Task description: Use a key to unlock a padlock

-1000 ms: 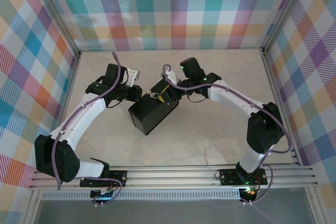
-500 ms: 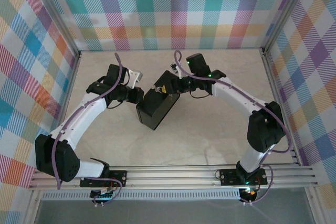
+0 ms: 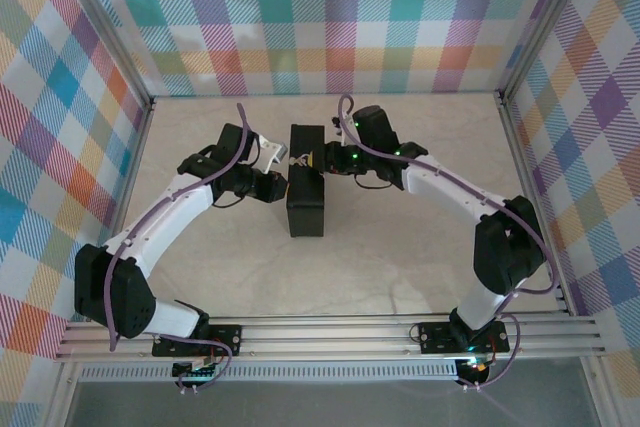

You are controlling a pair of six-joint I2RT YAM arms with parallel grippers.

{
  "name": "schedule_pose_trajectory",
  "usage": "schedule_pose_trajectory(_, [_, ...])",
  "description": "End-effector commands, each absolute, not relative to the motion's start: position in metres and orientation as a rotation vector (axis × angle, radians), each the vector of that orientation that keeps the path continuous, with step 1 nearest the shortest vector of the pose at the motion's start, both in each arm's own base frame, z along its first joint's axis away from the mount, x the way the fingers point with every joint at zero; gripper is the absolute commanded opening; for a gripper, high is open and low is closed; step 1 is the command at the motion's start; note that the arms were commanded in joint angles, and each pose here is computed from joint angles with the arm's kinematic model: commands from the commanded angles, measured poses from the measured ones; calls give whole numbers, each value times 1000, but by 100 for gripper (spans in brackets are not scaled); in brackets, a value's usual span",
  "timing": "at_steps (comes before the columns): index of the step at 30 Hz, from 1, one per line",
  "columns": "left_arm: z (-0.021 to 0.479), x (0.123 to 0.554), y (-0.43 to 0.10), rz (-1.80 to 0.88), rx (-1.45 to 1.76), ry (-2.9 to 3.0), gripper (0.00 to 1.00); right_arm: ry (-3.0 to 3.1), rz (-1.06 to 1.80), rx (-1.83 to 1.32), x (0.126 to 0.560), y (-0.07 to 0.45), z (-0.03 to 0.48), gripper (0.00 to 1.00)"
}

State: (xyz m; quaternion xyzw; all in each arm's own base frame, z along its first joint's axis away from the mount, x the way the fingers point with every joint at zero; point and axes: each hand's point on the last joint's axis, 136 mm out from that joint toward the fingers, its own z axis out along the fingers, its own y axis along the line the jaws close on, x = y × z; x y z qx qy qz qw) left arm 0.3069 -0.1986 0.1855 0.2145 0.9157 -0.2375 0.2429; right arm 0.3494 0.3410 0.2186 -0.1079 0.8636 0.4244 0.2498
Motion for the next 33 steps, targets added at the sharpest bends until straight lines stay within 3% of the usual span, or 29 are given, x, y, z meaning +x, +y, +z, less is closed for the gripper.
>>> schedule_pose_trajectory(1, [191, 304, -204, -676, 601, 2501, 14, 2244, 1141, -214, 358, 343, 241, 16])
schedule_pose_trajectory(14, [195, 308, -214, -698, 615, 2488, 14, 2192, 1212, -101, 366, 364, 249, 16])
schedule_pose_trajectory(28, [192, 307, -214, -706, 610, 2492, 13, 2198, 1180, -64, 381, 376, 222, 16])
schedule_pose_trajectory(33, [218, 323, -201, -722, 467, 2433, 13, 2179, 1177, -52, 382, 374, 224, 16])
